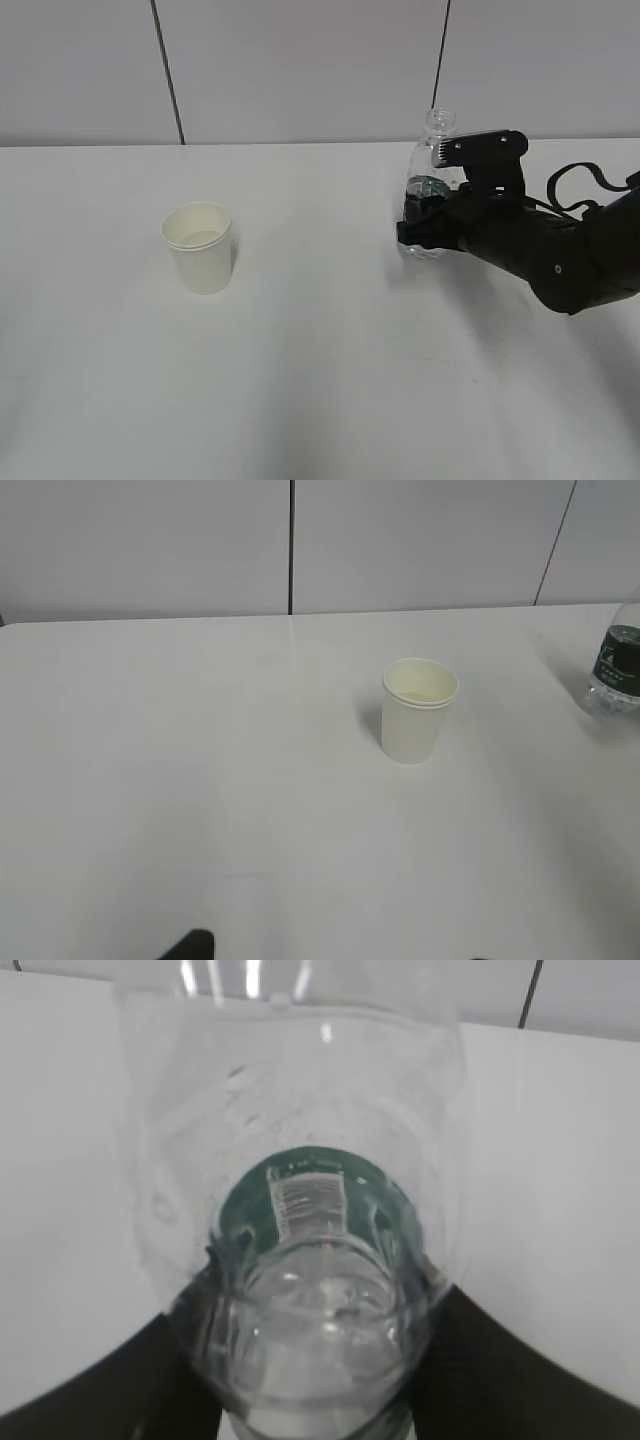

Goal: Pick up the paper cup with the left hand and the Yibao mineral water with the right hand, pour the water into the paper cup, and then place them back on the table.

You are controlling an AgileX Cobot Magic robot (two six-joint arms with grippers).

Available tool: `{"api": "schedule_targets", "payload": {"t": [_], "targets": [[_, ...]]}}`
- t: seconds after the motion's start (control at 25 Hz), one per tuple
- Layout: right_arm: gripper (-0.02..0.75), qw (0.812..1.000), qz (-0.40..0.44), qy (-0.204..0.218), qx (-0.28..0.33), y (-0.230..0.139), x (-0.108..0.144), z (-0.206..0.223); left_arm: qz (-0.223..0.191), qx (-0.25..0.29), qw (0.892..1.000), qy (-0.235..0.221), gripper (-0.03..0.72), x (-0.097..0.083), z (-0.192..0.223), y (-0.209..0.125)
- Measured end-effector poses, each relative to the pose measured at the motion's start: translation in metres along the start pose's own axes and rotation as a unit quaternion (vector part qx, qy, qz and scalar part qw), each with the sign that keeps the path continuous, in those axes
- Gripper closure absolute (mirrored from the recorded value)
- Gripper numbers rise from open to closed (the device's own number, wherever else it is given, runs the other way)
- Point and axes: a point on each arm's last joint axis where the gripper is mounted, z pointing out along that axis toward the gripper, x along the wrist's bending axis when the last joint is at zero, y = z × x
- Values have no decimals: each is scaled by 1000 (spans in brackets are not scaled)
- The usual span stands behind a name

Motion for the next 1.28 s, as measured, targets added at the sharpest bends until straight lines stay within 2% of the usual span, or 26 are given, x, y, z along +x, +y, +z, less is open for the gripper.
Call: {"api": "schedule_targets", "payload": {"t": [1.28], "targets": [[347, 999, -25, 23, -3, -13, 4, 7, 0, 0, 1000, 0, 242, 0, 0, 0]]}}
